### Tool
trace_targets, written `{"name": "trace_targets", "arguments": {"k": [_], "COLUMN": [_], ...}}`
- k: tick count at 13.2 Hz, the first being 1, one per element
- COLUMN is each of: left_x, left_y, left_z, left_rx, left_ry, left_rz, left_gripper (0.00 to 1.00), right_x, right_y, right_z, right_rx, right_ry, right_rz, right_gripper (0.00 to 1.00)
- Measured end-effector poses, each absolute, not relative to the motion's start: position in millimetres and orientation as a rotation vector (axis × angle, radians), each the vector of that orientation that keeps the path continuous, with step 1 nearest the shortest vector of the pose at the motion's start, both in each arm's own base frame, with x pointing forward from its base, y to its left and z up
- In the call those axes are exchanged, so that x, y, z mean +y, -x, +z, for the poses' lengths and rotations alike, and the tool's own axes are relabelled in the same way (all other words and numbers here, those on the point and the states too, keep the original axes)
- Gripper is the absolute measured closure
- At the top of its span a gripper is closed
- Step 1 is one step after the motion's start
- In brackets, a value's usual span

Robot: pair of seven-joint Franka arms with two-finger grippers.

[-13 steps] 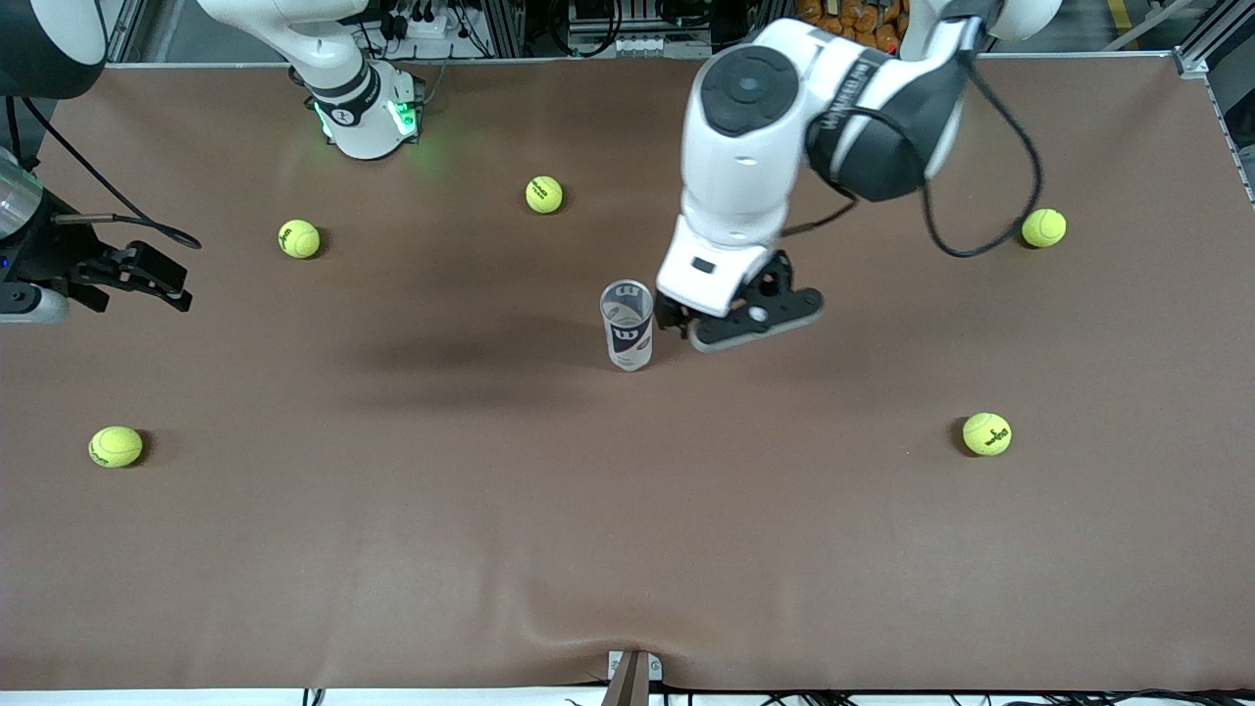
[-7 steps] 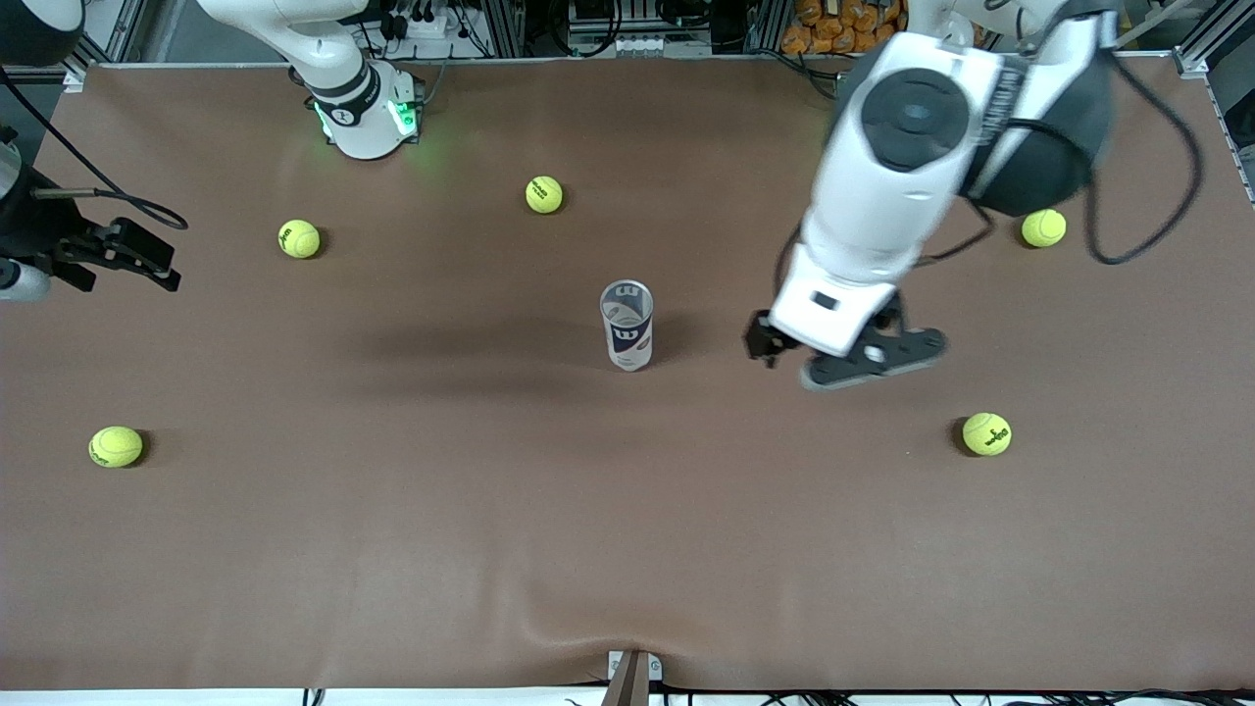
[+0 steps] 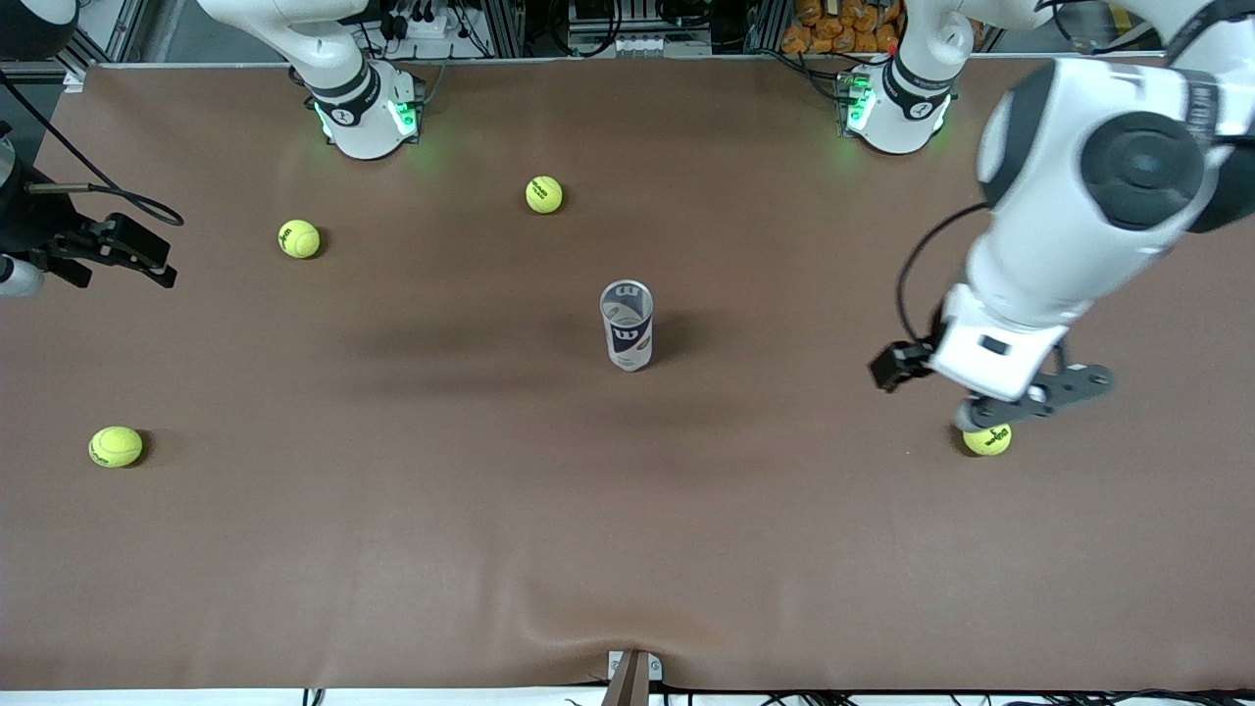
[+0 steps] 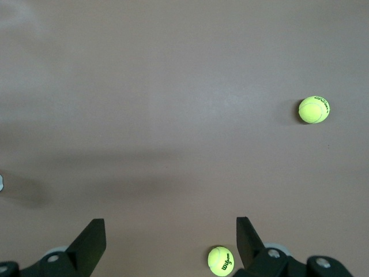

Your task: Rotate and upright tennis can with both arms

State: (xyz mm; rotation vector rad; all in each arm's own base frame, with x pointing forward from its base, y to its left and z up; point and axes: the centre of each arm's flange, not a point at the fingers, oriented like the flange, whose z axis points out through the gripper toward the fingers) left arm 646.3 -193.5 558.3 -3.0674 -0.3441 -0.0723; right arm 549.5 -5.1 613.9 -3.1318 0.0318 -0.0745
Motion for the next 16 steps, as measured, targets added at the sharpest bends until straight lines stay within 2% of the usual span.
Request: {"name": "trace_targets", "arguments": {"k": [10,16], "left_x": [-25.9,-20.2], "left_y": [-663.1,-662.3], "left_z": [574.5,575.8], "left_rx": [-0.084,-0.062], "left_ry": [3.079,3.081], "left_rz": [-0.027,-0.025], "left_gripper": [0.00,0.00], "right_x": [-5.6,-5.6], "right_y": [-549.4,-549.3], "right_z": [613.8,613.5], "right_rx": [0.033,0.033], "right_ry": [3.132,3.132], "right_rz": [-0.073,-0.071], "right_gripper": [0.00,0.00]}}
